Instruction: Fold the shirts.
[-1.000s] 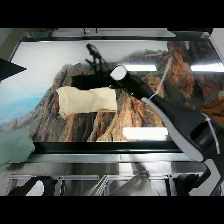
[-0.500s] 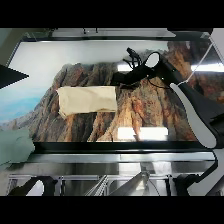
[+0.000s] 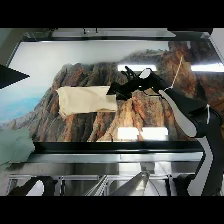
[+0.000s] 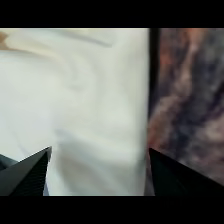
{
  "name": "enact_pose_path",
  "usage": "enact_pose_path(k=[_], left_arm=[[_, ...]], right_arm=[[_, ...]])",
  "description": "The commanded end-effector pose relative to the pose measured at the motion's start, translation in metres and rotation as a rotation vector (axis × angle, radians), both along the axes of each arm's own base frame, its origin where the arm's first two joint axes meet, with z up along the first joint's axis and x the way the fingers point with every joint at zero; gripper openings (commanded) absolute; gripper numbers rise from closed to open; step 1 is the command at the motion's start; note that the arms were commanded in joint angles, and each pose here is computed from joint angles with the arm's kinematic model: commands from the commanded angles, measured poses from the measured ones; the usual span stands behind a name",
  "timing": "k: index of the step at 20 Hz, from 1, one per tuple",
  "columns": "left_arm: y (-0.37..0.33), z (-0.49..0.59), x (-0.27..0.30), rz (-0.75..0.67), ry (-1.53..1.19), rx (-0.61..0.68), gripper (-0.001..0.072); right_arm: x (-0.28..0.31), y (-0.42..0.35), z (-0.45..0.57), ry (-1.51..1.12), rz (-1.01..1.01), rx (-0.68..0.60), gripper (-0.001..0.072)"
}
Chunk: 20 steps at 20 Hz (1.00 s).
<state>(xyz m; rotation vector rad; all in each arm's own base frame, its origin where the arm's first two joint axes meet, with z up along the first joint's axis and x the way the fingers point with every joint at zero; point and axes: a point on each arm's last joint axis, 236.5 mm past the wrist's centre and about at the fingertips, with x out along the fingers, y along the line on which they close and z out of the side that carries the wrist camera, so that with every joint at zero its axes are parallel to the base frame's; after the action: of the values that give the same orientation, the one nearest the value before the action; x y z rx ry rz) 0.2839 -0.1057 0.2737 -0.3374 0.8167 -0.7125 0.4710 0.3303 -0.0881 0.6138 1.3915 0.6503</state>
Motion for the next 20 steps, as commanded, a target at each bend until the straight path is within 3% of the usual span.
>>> enact_pose_path(k=[1,5,6,7,9,14,17,20], left_arm=[[0.000,0.000,0.000,0.000,-0.003,0.003,0.0015],[0.000,0.000,0.000,-0.005,-0.006,0.006,0.0015],[0.000,0.000,0.000,-0.005,-0.005,0.006,0.0015],[0.000,0.000,-0.001,-0.005,-0.005,0.006,0.0015],[0.000,-0.001,-0.002,-0.010,-0.001,0.007,0.0015],[0.000,-0.001,-0.002,-0.011,0.001,0.007,0.0016],[0.000,-0.002,-0.003,-0.014,0.003,0.008,0.0016],[-0.001,-0.002,-0.005,-0.020,0.009,0.010,0.0015]], right_arm=[[-0.001,0.024,0.001,-0.025,0.001,0.048,0.0710],[-0.012,0.046,0.006,-0.029,0.023,0.074,0.0701],[-0.015,0.051,0.006,-0.033,0.030,0.074,0.0626],[-0.017,0.055,0.007,-0.037,0.036,0.075,0.0294],[-0.018,0.061,0.012,-0.049,0.047,0.080,0.0037],[0.022,0.038,0.097,-0.218,0.000,0.081,0.0016],[0.075,-0.089,0.183,-0.385,-0.198,-0.095,0.0016],[0.076,-0.252,0.266,-0.456,-0.457,-0.244,0.0016]])
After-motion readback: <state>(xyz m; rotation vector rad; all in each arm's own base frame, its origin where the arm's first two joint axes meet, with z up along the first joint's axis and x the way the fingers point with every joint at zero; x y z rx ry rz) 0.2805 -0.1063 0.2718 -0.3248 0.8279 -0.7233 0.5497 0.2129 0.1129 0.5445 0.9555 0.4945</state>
